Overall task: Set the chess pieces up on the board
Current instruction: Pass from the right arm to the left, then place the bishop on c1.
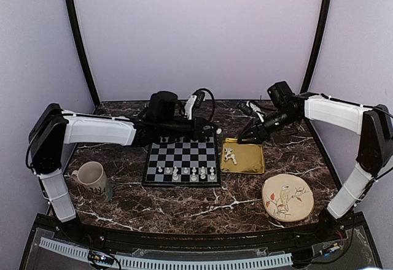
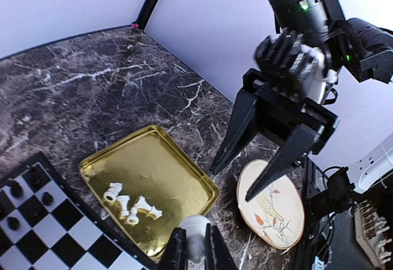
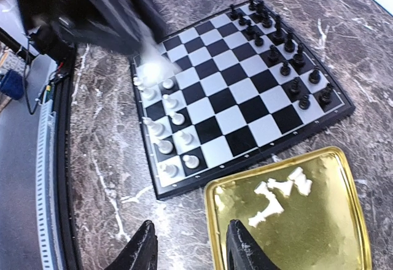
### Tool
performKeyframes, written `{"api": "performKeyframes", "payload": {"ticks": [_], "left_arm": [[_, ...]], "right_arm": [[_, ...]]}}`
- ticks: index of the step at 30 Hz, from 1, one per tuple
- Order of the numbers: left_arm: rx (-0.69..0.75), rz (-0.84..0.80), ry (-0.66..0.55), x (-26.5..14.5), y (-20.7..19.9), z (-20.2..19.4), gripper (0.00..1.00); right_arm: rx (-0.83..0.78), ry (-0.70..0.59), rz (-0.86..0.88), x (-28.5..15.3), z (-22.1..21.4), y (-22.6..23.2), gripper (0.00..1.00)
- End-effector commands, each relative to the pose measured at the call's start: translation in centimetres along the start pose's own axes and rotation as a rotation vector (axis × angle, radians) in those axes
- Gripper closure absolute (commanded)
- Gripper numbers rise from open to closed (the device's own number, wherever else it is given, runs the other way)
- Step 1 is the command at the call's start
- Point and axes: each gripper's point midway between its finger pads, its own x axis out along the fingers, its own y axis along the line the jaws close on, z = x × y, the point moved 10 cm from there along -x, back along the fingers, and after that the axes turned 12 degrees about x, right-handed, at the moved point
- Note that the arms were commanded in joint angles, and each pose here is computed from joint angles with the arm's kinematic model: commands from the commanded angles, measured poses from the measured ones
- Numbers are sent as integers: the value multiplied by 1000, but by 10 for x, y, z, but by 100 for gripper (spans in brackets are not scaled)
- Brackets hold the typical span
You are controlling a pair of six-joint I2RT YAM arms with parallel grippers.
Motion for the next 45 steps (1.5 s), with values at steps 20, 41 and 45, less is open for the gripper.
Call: {"api": "performKeyframes", "payload": {"ticks": [20,41,45], "left_arm": [[200,440,597,-119,-10,-99,98],[123,454,636,-98,17,-128,98],[115,445,647,-95,19,-132,99]], "right_arm": [[-60,3,-123,3,-10,-20,62],[-46,20,-112,8,-15,-24,62],[-42,25,-110,9,-16,-25,62]]}}
